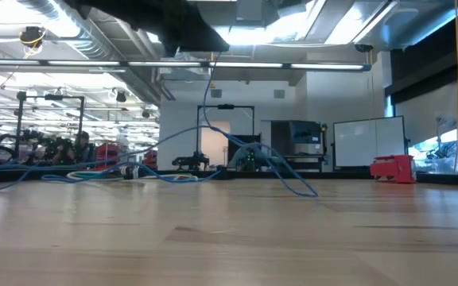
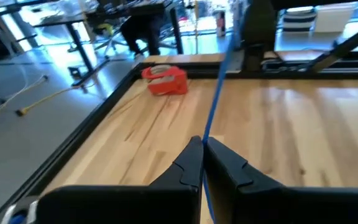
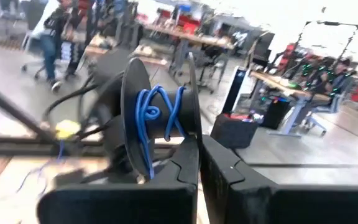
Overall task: Coil cords
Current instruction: Coil the blue wire onto the spool
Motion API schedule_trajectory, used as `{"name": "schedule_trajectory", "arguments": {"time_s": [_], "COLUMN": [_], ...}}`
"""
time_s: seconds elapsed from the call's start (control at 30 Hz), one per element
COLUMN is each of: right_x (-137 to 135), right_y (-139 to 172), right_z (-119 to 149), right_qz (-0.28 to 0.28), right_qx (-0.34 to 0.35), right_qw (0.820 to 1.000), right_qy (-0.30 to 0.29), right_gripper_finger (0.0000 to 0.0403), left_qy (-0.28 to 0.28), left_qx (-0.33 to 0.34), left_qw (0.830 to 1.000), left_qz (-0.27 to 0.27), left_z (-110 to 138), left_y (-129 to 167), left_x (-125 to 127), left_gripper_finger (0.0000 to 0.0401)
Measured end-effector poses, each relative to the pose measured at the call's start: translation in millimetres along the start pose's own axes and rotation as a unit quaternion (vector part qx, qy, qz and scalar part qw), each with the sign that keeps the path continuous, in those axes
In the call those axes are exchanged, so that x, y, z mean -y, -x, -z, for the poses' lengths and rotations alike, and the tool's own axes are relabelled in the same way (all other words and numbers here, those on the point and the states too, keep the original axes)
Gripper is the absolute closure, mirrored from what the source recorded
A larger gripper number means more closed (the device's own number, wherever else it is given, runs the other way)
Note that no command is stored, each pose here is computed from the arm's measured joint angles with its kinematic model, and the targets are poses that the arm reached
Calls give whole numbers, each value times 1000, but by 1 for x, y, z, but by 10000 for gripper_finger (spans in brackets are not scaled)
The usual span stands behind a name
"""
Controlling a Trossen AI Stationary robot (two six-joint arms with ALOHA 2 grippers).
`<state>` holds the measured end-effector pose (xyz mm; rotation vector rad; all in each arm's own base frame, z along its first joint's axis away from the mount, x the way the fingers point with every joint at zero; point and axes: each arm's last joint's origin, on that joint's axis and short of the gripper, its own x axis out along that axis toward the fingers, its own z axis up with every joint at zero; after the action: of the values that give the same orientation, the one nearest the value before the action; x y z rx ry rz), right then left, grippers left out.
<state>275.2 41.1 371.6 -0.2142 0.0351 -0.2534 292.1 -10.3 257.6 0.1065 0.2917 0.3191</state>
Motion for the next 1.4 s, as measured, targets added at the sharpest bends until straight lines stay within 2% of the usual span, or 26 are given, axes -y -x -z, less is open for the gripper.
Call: {"name": "schedule_trajectory", "arguments": {"time_s": [0.17, 0.4, 0.63, 0.8, 1.1, 1.4], "right_x": [-9, -13, -21, -21, -12, -12], "right_y": [6, 10, 0, -21, -59, -70], "right_z": [10, 30, 52, 72, 94, 89], "right_qz": [21, 11, 19, 54, 101, 95], "right_qx": [-62, -156, -217, -250, -229, -177], "right_qw": [997, 984, 969, 957, 963, 977], "right_qy": [33, 87, 119, 134, 104, 69], "right_gripper_finger": [395, 395, 395, 395, 395, 395], "left_qy": [-5, 5, 31, 40, 46, 50], "left_qx": [-16, -41, 2, 39, 70, 124], "left_qw": [1000, 999, 1000, 998, 995, 989], "left_qz": [-5, -6, 0, 36, 62, 60], "left_z": [0, -9, -25, -32, -33, -32], "left_y": [6, 39, 65, 69, 53, 24], "left_x": [-4, -18, -27, -18, 2, 18], "left_gripper_finger": [396, 396, 396, 396, 396, 396]}}
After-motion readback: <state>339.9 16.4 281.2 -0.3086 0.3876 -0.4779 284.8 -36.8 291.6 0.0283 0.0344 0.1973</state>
